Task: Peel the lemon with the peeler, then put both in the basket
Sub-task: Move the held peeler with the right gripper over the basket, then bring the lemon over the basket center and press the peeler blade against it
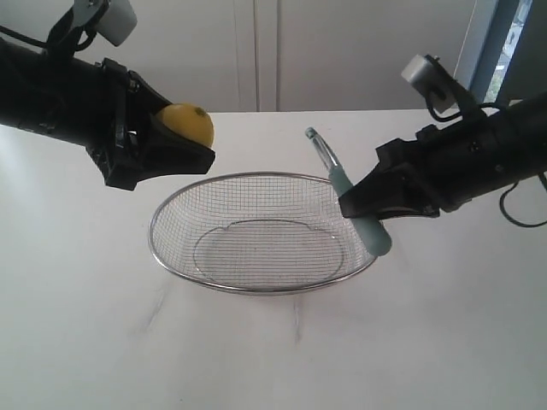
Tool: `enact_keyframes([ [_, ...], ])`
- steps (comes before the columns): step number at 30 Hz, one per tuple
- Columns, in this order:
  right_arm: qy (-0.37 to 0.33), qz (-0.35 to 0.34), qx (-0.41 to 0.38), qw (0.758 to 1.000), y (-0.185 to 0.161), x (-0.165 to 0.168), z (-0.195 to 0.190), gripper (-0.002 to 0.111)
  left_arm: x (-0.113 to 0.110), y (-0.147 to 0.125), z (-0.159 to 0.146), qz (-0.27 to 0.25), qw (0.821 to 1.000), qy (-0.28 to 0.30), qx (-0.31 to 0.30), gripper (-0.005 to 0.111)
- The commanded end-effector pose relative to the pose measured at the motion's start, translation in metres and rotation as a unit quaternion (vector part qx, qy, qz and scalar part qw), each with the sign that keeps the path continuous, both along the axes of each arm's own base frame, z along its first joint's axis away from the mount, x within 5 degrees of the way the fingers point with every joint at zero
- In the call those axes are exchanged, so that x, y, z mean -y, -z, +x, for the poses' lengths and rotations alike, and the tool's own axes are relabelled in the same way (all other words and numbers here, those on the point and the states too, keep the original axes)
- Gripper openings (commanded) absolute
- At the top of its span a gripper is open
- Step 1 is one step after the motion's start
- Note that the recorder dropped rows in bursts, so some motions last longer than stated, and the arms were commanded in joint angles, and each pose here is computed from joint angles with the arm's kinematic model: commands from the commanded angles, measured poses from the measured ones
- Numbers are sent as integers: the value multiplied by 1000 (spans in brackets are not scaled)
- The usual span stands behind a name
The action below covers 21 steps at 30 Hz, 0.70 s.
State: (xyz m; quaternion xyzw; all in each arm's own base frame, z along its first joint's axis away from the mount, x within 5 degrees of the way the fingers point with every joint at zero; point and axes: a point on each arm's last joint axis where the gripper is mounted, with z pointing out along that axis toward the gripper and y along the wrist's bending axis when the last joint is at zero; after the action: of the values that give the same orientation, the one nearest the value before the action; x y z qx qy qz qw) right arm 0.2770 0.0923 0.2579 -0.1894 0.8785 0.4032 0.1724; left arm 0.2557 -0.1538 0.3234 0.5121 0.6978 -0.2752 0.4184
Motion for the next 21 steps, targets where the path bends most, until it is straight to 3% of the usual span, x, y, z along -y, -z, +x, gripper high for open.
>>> enact_keyframes([
  [1,-33,19,-8,999,8,-19,-1,0,4,-7,-8,-39,999,16,-23,0],
  [8,-39,42,-14,998,7,-32,-2,0,8,-14,-8,-83,996,15,-34,0],
  [14,-33,67,5,997,3,-34,0,0,15,-27,-1,-180,982,39,43,0],
  [17,-33,68,4,997,3,-34,1,0,18,-26,-6,-182,977,93,57,0],
  [21,-34,68,4,997,3,-34,0,0,23,-17,-3,-166,980,97,53,0],
])
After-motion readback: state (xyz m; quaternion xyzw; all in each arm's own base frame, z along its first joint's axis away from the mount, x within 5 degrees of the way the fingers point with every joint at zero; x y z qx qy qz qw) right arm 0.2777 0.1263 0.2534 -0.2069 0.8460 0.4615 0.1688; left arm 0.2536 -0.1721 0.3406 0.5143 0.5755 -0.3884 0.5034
